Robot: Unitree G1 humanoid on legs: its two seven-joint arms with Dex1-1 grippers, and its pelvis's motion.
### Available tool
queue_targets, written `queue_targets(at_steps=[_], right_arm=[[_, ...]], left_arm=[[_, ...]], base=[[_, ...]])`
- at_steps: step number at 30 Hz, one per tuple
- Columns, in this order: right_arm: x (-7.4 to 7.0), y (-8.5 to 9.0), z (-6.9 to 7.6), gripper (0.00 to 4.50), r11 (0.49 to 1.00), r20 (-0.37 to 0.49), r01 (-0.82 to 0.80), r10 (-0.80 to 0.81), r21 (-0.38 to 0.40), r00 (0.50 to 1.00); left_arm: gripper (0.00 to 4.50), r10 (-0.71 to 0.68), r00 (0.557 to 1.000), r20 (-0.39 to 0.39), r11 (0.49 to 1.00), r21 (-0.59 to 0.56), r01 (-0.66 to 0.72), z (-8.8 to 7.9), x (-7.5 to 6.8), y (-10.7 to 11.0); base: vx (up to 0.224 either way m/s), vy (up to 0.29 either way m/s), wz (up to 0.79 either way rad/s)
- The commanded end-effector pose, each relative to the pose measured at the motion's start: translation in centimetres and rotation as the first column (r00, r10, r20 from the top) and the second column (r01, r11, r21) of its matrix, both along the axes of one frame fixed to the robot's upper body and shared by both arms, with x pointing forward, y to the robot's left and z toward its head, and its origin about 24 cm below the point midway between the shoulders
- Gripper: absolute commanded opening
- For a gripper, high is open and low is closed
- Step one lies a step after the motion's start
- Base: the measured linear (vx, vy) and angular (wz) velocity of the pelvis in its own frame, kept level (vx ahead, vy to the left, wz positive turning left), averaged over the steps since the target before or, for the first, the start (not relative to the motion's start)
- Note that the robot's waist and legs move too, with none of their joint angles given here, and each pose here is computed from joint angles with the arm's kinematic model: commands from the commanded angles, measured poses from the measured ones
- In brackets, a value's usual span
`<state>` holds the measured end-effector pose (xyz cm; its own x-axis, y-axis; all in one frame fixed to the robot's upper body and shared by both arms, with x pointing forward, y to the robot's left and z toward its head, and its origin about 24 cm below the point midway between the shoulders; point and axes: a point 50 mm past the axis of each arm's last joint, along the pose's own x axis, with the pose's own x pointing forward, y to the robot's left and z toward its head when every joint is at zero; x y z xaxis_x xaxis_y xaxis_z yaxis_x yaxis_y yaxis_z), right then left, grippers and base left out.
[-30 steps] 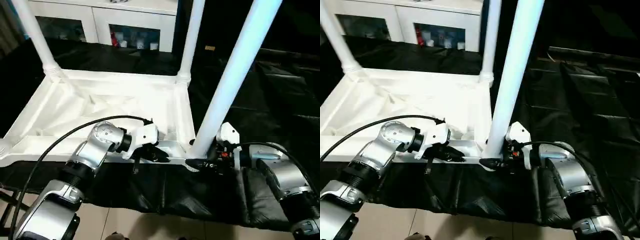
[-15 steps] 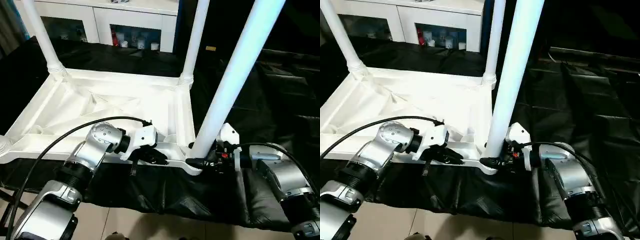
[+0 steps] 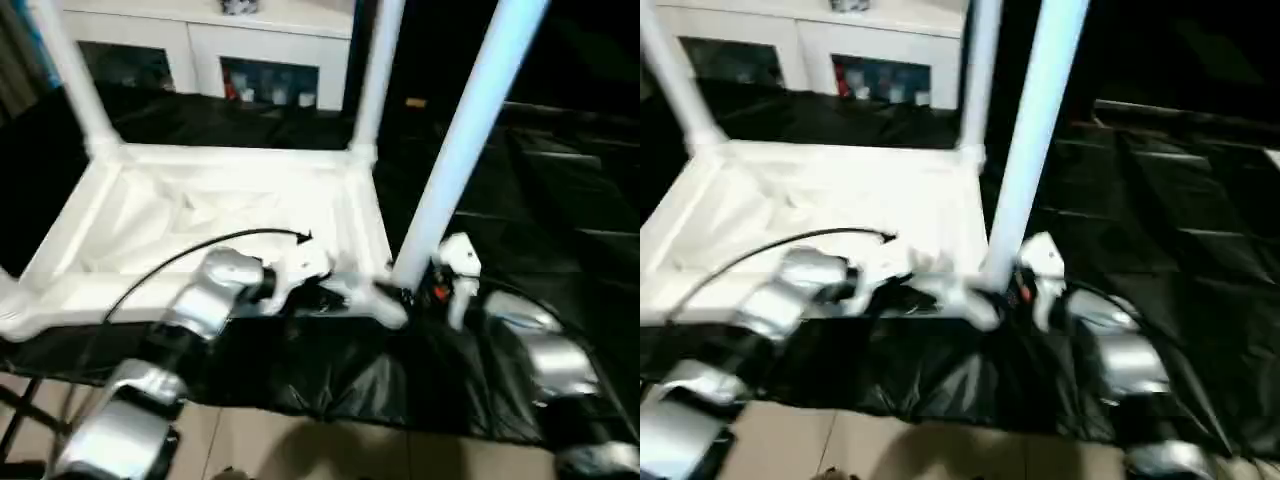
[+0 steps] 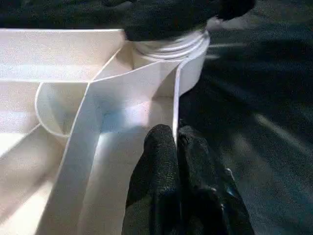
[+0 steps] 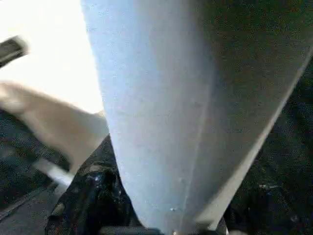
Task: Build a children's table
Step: Rotate leg to tighten
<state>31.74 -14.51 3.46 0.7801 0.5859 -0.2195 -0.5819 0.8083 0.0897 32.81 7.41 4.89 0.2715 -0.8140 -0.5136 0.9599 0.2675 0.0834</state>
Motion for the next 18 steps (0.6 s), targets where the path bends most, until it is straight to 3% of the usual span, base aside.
queue_targets(at_steps=[1,6,8,11,18], right_arm=[[-0.5,4.4,-2.2,2.01,0.999,-0.120,-0.036,0.039,0.031,0.992],[0.7,7.2,-1.5,2.00,0.998,-0.092,0.058,-0.056,0.013,0.994],[0.7,7.6,-1.3,2.55,0.999,-0.066,0.049,-0.049,0.001,0.997],[0.8,7.2,-1.2,2.77,0.997,-0.062,0.065,-0.062,0.040,0.996],[0.2,4.7,-0.5,3.45,0.998,-0.004,-0.058,0.059,0.035,0.998]], left_arm=[[0.00,-0.067,0.998,-0.006,0.997,-0.033,0.067,-0.2,-1.0,-4.1],[0.00,-0.058,0.998,0.033,0.998,-0.004,0.058,-0.1,-0.8,-5.1],[0.00,-0.055,0.998,0.040,0.998,-0.001,0.055,0.0,-0.7,-5.1],[0.00,-0.051,0.997,0.050,0.999,0.002,0.051,0.0,-0.7,-4.6],[0.00,-0.098,0.994,0.056,0.995,0.005,0.098,-0.2,-0.8,-2.6]], base=[[0.000,0.000,0.00],[0.000,0.000,0.00],[0.000,0.000,0.00],[0.000,0.000,0.00],[0.000,0.000,0.00]])
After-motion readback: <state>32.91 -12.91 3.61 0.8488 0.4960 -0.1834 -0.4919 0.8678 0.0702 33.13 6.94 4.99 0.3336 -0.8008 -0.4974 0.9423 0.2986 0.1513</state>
